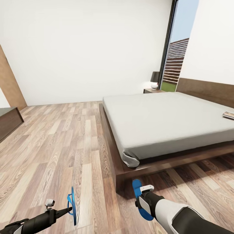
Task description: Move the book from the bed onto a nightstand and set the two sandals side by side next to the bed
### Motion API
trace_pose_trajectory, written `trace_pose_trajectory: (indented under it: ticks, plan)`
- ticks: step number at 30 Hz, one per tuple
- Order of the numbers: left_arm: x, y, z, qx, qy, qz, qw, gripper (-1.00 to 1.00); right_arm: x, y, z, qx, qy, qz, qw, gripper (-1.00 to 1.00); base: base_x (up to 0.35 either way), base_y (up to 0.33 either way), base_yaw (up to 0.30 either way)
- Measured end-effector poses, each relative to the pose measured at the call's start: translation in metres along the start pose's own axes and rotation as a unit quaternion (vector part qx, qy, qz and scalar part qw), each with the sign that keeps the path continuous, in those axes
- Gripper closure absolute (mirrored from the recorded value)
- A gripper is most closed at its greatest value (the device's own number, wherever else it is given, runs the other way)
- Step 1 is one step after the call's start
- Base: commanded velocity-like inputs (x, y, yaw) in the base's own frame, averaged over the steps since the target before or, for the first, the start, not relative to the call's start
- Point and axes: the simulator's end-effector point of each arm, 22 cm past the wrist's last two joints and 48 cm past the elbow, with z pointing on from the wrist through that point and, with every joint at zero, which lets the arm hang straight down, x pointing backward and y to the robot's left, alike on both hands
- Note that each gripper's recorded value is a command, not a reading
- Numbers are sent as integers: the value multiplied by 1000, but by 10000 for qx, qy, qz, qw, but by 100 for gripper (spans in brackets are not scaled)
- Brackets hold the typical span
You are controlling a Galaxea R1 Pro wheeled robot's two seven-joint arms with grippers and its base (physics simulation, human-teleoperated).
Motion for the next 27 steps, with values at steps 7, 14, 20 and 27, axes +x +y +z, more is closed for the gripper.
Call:
trace_pose_trajectory:
  ticks: [7, 14, 20, 27]
  plan:
    - [7, 10, 0, -56, 43, -122, 9999, 100, 12, 4, 11, -33, 147, 16, 9999, 100, 0, 0, 0]
    - [14, 20, -1, -116, 73, -247, 9996, 100, 22, 7, 22, -46, 274, -16, 9996, 100, 0, 0, 0]
    - [19, 28, -2, -156, 98, -385, 9991, 100, 44, 11, 29, -86, 684, -101, 9976, 100, 0, 0, 0]
    - [27, 36, 2, -170, 127, -639, 9977, 100, 38, -24, 35, -2, 1036, -141, 9945, 100, 0, 0, 0]
